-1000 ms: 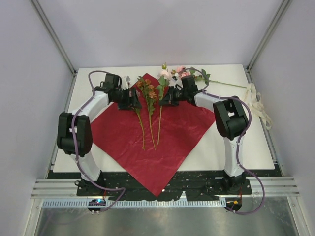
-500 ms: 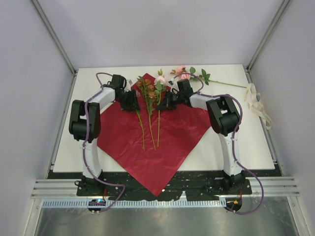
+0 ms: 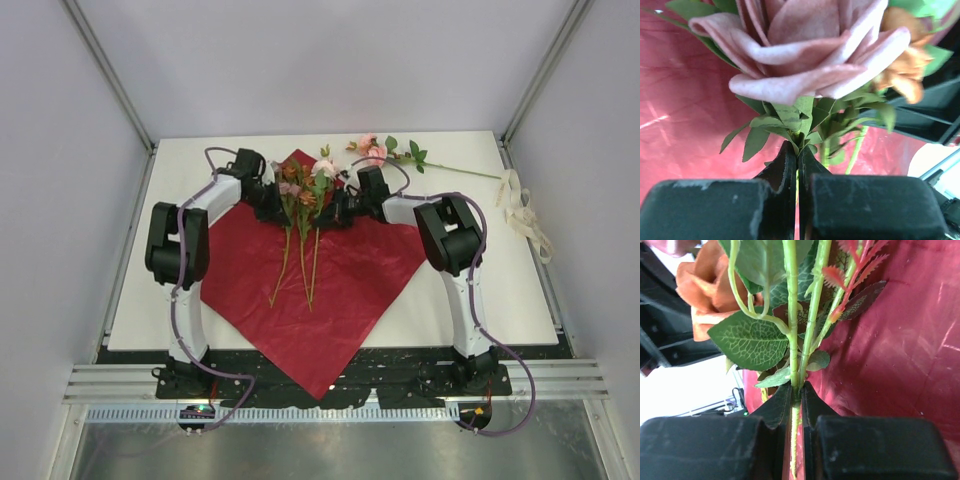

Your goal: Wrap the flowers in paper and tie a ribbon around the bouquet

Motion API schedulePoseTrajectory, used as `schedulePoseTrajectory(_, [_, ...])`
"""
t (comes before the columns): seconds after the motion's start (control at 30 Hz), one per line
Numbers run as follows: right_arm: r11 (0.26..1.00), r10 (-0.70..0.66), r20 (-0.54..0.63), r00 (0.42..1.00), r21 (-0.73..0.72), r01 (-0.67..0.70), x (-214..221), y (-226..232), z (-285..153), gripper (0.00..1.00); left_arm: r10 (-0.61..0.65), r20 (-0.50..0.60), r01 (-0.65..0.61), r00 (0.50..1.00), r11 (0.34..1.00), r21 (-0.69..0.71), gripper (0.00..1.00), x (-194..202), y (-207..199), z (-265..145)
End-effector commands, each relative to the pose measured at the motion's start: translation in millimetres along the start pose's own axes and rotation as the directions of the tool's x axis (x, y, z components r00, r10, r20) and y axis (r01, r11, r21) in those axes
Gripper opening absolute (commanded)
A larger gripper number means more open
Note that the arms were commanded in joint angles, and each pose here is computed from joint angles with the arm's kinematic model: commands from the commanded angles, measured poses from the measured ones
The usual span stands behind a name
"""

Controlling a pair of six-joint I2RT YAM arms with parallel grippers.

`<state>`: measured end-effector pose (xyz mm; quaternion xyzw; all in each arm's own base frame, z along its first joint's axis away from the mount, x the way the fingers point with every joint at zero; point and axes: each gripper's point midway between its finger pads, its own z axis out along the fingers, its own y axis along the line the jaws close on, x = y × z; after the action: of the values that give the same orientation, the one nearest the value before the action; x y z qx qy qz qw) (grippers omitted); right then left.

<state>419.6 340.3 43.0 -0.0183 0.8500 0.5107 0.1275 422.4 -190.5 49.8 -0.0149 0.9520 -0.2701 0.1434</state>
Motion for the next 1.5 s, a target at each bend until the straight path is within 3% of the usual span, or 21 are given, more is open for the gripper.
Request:
schedulePoseTrajectory(0.0, [0.995, 0.008, 0.007, 1.000, -0.103, -0.007, 2.0, 45.7, -0.2, 0.06, -0.049, 0.037, 0.046, 0.998, 0.996, 0.082, 0.00, -2.0, -35.9, -29.8])
schedulePoseTrajectory(0.4, [0.999, -0.032, -0.044, 0.999, -0.033, 0.030, 15.3, 24.7, 1.2, 0.06, -0.115, 0.025, 0.113, 0.993, 0.990, 0.081, 0.02, 18.3, -17.7, -3.3])
schedulePoseTrajectory(0.5, [0.999, -0.033, -0.045, 0.998, -0.045, 0.031, 15.0, 30.8, -1.5, 0.22, -0.129, 0.039, 0.124, 0.991, 0.986, 0.112, 0.08, 17.4, -22.5, -6.7])
schedulePoseTrajectory(0.57, [0.998, -0.044, -0.053, 0.998, -0.055, 0.041, 12.9, 38.6, -5.0, 0.40, -0.114, 0.040, 0.109, 0.993, 0.988, 0.112, 0.20, 18.6, -23.7, -12.3])
schedulePoseTrajectory(0.63, [0.997, -0.070, -0.069, 0.995, -0.040, 0.067, 14.5, 43.5, -13.3, 0.48, -0.096, 0.044, 0.091, 0.994, 0.991, 0.103, 0.40, 19.0, -21.6, -23.7])
schedulePoseTrajectory(0.83, [0.978, -0.198, -0.087, 0.976, 0.046, 0.203, -2.2, 37.1, -68.8, 0.67, -0.089, 0.112, 0.085, 0.990, 0.995, 0.044, 0.82, 28.9, 15.3, -81.9])
schedulePoseTrajectory(0.87, [0.981, -0.164, -0.122, 0.979, 0.086, 0.175, 3.9, 29.0, -79.5, 0.74, -0.114, 0.131, 0.110, 0.985, 0.993, 0.034, 0.87, 32.7, 24.8, -93.0])
schedulePoseTrajectory(0.9, [0.961, -0.247, -0.115, 0.962, 0.096, 0.258, -7.0, 27.3, -91.8, 0.76, -0.152, 0.151, 0.150, 0.977, 0.988, 0.023, 0.89, 34.9, 38.5, -103.4])
schedulePoseTrajectory(0.93, [0.960, -0.218, -0.156, 0.963, 0.141, 0.240, 1.5, 19.3, -102.9, 0.77, -0.201, 0.176, 0.202, 0.964, 0.979, 0.015, 0.90, 37.7, 54.6, -117.1])
schedulePoseTrajectory(1.03, [0.891, -0.344, -0.219, 0.913, 0.232, 0.391, -5.7, -5.2, -138.0, 0.79, -0.306, 0.190, 0.311, 0.933, 0.950, 0.000, 0.89, 55.6, 89.2, -134.8])
schedulePoseTrajectory(1.13, [0.782, -0.453, -0.256, 0.854, 0.345, 0.519, -34.6, -24.2, -169.3, 0.79, -0.306, 0.198, 0.310, 0.931, 0.951, 0.013, 0.88, 68.8, 100.2, -146.6])
schedulePoseTrajectory(1.23, [0.644, -0.531, -0.401, 0.746, 0.381, 0.663, -48.3, -54.1, -201.7, 0.79, -0.263, 0.202, 0.269, 0.943, 0.963, -0.001, 0.88, 78.0, 102.3, -153.7])
schedulePoseTrajectory(1.33, [0.533, -0.555, -0.488, 0.674, 0.414, 0.738, -71.8, -85.4, -223.7, 0.79, -0.272, 0.230, 0.287, 0.934, 0.958, -0.032, 0.88, 83.5, 112.3, -159.2])
schedulePoseTrajectory(1.47, [0.495, -0.550, -0.551, 0.628, 0.390, 0.776, -82.6, -104.5, -221.8, 0.78, -0.350, 0.268, 0.371, 0.897, 0.928, -0.029, 0.86, 89.7, 129.6, -165.4])
